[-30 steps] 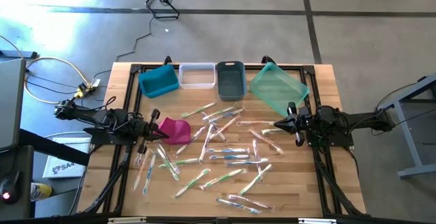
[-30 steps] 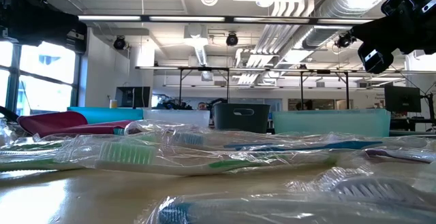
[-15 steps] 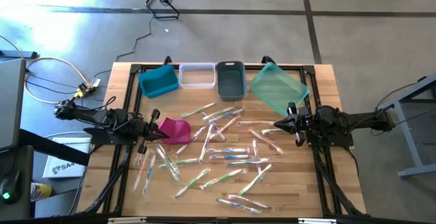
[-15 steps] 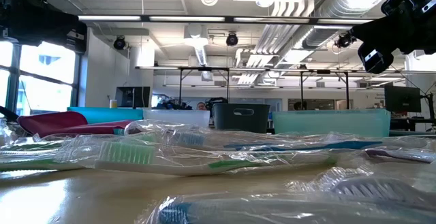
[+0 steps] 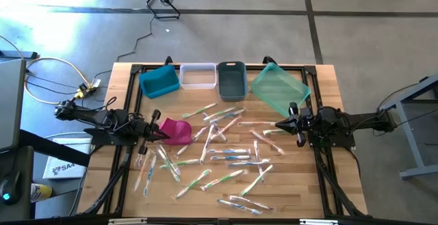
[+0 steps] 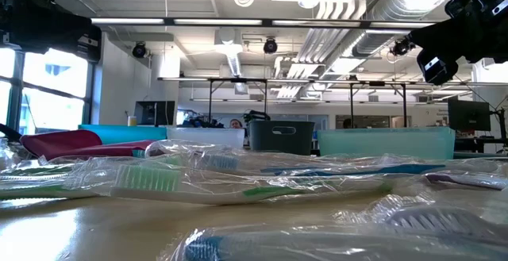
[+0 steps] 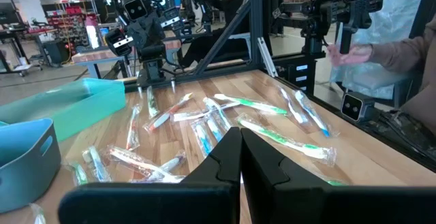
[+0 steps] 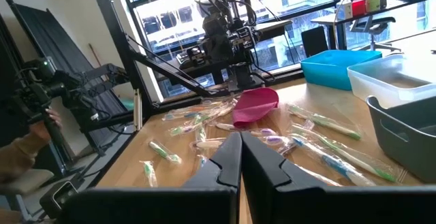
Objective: Pick & Place Toothbrushes
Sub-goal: Put the orange toothbrush into the light blue bin
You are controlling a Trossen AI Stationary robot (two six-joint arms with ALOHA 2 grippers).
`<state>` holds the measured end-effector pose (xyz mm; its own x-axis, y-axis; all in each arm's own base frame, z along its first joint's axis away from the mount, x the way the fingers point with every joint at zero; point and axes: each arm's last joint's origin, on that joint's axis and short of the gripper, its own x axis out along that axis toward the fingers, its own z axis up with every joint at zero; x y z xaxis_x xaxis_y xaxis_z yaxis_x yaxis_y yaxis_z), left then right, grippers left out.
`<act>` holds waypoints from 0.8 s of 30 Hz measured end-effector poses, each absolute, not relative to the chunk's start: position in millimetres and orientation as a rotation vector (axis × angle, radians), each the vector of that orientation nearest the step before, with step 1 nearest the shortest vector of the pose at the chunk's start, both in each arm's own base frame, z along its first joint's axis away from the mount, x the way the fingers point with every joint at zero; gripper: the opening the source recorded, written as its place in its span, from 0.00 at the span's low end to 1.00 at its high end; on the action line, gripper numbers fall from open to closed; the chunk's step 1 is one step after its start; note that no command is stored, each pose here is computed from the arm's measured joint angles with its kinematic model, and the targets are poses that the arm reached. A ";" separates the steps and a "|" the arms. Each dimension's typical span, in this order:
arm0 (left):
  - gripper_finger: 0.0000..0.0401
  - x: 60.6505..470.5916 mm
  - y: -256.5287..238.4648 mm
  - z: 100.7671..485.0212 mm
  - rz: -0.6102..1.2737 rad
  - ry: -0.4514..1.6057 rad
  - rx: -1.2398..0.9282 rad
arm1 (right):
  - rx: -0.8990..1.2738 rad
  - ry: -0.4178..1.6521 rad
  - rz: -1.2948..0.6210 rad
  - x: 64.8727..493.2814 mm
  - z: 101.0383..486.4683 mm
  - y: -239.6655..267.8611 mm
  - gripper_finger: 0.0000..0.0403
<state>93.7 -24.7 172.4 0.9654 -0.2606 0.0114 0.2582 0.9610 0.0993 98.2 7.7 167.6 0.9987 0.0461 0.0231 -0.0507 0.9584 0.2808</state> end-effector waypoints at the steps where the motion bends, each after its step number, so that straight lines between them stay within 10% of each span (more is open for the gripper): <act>1: 0.00 93.7 -24.7 172.3 -0.263 -0.024 0.097 | 0.285 -0.016 0.049 98.2 167.6 7.7 0.01; 24: 0.00 93.7 -24.7 172.4 -0.264 -0.001 -0.080 | 0.285 -0.017 0.049 98.2 167.7 7.7 0.01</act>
<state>93.7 -24.7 172.4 0.9653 -0.2609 0.0116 0.2610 0.9621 -0.0790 98.2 7.7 167.7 0.9986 0.0463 0.0242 -0.0513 0.9584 0.2808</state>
